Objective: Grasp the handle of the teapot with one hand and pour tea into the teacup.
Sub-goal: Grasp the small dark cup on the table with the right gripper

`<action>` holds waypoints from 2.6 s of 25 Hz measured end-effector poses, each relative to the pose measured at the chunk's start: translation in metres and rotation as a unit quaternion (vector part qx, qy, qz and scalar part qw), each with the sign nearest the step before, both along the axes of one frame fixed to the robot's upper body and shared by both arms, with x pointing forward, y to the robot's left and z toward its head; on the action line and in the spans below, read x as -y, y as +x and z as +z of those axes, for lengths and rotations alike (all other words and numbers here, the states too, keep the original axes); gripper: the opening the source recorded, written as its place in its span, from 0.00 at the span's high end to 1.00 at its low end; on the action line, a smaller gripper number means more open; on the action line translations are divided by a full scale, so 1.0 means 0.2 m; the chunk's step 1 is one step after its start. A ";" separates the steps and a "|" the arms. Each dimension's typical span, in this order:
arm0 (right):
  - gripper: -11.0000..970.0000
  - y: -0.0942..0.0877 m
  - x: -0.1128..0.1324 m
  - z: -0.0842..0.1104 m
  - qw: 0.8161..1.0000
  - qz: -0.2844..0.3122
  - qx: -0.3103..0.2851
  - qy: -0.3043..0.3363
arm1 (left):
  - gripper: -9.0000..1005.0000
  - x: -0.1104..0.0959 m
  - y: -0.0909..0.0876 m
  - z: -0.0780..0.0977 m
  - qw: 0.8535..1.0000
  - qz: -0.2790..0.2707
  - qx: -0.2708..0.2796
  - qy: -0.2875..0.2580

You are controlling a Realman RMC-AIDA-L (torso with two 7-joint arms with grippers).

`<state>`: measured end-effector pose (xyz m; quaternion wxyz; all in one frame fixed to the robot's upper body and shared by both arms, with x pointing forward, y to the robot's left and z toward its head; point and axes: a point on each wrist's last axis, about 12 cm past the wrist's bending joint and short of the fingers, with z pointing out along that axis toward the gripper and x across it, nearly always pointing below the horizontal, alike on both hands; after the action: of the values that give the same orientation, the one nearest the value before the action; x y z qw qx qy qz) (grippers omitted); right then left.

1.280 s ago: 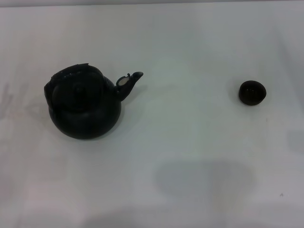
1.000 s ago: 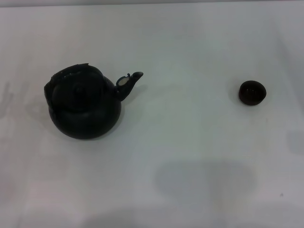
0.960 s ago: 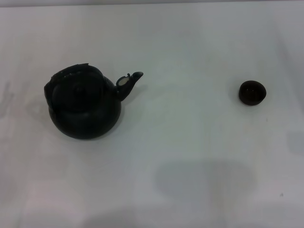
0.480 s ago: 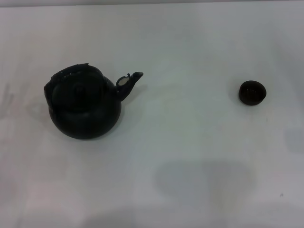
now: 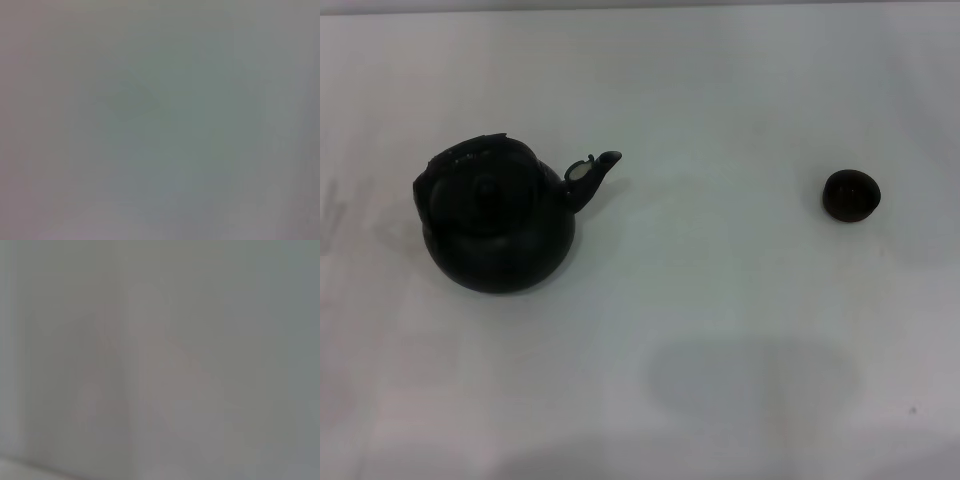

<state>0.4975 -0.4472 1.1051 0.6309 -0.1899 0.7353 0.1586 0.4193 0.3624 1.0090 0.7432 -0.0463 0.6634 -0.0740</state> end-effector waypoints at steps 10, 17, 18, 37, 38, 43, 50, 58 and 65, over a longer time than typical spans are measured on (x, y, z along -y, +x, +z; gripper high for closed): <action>0.11 0.16 -0.20 0.16 0.978 0.140 -0.104 -0.111 | 0.16 0.00 0.02 0.01 1.000 0.000 0.007 0.001; 0.11 0.22 -0.40 0.09 0.940 0.226 -0.209 -0.146 | 0.16 0.00 0.01 0.01 1.000 0.000 0.006 -0.001; 0.11 0.22 -0.42 0.08 0.935 0.233 -0.223 -0.150 | 0.16 0.00 0.01 0.01 1.000 0.001 0.006 -0.001; 0.11 0.21 -0.53 -0.08 0.930 0.222 -0.230 -0.181 | 0.16 0.00 -0.02 0.01 1.000 -0.003 0.007 0.000; 0.11 0.21 -0.53 -0.08 0.931 0.219 -0.229 -0.182 | 0.16 0.00 -0.02 0.00 1.000 -0.003 0.007 0.000; 0.11 0.22 -0.54 -0.10 0.930 0.215 -0.231 -0.187 | 0.16 0.00 -0.04 0.00 1.000 -0.002 0.008 0.000; 0.11 0.21 -0.55 -0.17 0.927 0.216 -0.244 -0.187 | 0.16 -0.01 -0.06 0.00 1.000 0.002 0.005 -0.001; 0.11 0.24 -0.56 -0.23 0.930 0.192 -0.237 -0.203 | 0.16 0.00 -0.06 0.01 1.000 -0.002 0.015 0.000; 0.11 0.23 -0.58 -0.26 0.929 0.196 -0.240 -0.203 | 0.16 0.00 -0.06 0.01 1.000 -0.006 0.016 0.000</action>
<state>0.5442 -0.3318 1.0531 0.3399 -0.4107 0.8293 0.1674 0.4070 0.3624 1.0112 0.7535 -0.0413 0.6513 -0.0790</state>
